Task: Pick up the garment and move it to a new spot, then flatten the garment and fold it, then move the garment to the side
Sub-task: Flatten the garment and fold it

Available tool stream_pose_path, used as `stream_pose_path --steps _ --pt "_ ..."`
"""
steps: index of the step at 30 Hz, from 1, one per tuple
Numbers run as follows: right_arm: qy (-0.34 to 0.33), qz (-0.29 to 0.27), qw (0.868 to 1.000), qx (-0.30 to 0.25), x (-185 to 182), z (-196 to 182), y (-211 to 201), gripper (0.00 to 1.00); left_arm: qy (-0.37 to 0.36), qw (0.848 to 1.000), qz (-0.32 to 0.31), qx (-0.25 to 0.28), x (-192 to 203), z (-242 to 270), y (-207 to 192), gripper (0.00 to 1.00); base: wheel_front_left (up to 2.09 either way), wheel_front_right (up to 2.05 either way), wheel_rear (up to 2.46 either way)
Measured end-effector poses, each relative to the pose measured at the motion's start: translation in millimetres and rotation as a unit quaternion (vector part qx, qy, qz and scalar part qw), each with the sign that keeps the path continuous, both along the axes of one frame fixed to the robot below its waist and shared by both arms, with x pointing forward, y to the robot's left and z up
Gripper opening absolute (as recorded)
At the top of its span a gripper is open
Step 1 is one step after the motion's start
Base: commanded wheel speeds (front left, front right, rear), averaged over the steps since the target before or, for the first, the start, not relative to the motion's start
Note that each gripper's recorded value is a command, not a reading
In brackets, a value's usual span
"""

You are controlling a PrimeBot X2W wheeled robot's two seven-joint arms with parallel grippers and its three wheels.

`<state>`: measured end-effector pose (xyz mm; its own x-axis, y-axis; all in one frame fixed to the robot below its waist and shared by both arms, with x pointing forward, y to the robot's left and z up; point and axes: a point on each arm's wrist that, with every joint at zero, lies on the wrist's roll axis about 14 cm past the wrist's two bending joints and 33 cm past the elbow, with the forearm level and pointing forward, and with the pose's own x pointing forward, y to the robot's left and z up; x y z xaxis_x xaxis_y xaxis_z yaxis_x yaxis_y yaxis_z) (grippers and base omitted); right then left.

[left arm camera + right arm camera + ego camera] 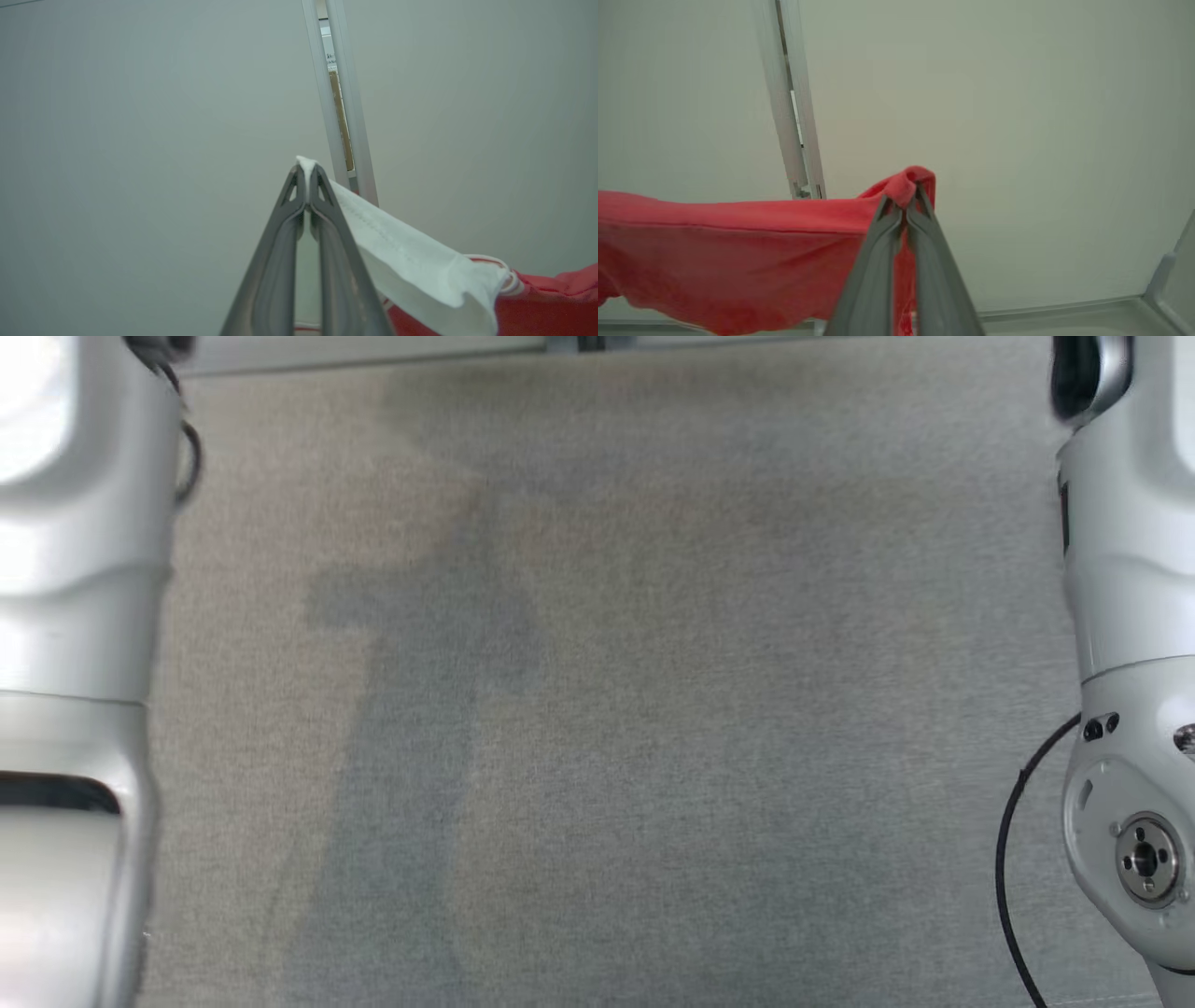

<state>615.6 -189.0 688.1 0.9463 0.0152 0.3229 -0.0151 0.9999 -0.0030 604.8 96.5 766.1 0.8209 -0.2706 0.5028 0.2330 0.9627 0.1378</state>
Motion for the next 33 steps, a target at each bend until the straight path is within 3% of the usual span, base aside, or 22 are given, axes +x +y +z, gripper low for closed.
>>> stream_pose_path --steps 6,10,12,17,24,33 --pt "0.147 0.003 0.989 0.006 24.2 -143.9 4.3 0.0 0.164 0.986 0.003 -0.043 29.3 -148.6 6.3 0.0 0.0 0.0 0.0" --pt "0.223 0.015 0.975 0.015 21.1 -221.0 16.7 0.0 0.24 0.969 0.011 -0.06 24.0 -227.2 16.6 0.0 0.0 0.0 0.0" --pt "0.238 0.016 0.971 0.024 20.2 -240.4 20.3 0.0 0.27 0.961 0.015 -0.066 16.5 -257.3 21.4 0.0 0.0 0.0 0.0" --pt "0.243 0.026 0.968 0.06 14.7 -261.4 33.6 0.0 0.287 0.954 0.024 -0.085 1.6 -283.3 35.2 0.0 0.0 0.0 0.0" --pt "0.225 0.025 0.969 0.102 -14.4 -257.3 29.2 0.0 0.291 0.949 0.029 -0.117 -39.9 -296.6 47.3 0.0 0.0 0.0 0.0" --pt "0.224 0.023 0.965 0.135 -102.8 -254.3 19.3 0.0 0.31 0.933 0.045 -0.175 -141.6 -307.7 57.5 0.0 0.0 0.0 0.0"
